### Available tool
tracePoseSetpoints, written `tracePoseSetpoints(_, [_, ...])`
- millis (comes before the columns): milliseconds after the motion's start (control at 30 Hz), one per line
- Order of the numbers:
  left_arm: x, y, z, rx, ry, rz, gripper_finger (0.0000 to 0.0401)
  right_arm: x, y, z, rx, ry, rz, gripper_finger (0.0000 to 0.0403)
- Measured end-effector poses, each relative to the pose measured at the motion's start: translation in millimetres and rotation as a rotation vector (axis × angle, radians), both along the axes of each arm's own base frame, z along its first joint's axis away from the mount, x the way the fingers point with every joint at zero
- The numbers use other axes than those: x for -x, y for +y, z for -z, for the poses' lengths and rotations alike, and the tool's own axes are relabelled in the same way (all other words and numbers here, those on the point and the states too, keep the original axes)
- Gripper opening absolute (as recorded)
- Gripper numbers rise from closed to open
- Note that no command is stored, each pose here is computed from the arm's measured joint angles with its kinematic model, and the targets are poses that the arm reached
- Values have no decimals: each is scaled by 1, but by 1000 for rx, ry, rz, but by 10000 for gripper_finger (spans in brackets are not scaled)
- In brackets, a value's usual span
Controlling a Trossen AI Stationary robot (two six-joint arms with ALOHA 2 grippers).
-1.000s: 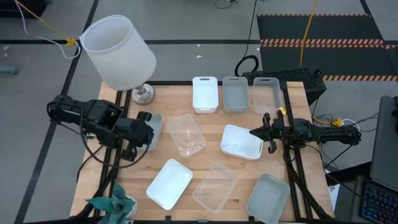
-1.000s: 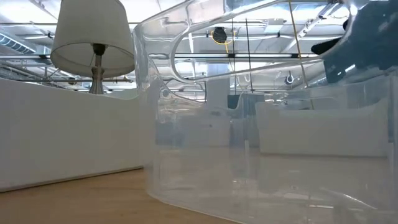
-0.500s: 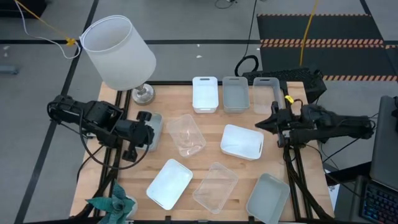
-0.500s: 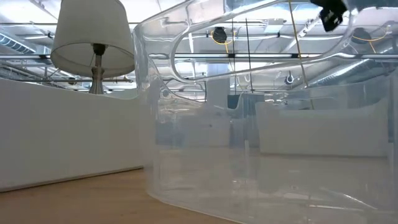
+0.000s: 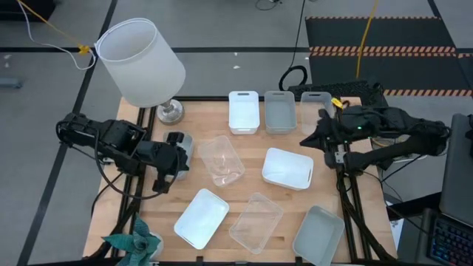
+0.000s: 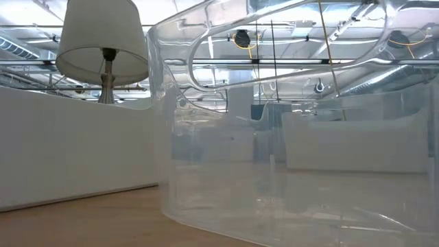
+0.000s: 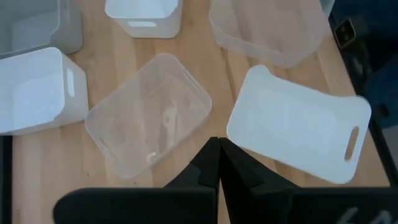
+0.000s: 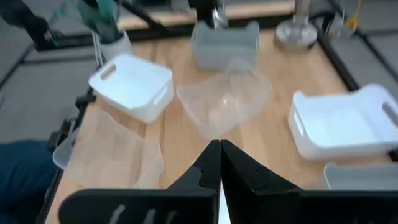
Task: Stack baskets by color
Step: Stack the bottom white bin on top of the top white bin
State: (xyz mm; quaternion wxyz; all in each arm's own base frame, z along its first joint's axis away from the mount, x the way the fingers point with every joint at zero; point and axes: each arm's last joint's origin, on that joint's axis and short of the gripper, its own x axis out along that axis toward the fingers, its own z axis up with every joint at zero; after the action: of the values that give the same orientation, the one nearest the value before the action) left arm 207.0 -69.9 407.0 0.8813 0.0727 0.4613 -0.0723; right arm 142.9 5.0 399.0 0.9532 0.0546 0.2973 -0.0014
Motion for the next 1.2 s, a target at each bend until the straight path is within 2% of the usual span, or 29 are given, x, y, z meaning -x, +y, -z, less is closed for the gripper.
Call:
tracePoseSetpoints(133, [-3,-7,3,-1,3,21,10,-11,0,2,1,55,1,4])
tracePoseSetpoints(267, [-11,-26,13,10,-9,68,19,-22,1,13,1,80,1,4])
tracePoseSetpoints(467, [-30,-76,40,69,16,183,75,-40,4,31,-49,10,23,4])
tracePoseSetpoints(633, [-43,-129,73,80,72,246,125,-55,17,52,-98,-101,-21,4])
tracePoseSetpoints(800, [-49,-170,109,84,139,251,171,-63,36,76,-139,-168,-91,4])
tracePoseSetpoints(933, [-51,-189,134,71,203,224,198,-62,42,75,-157,-189,-114,4])
tracePoseSetpoints(1200, [-51,-208,160,67,261,203,209,-61,44,74,-108,-195,-152,4])
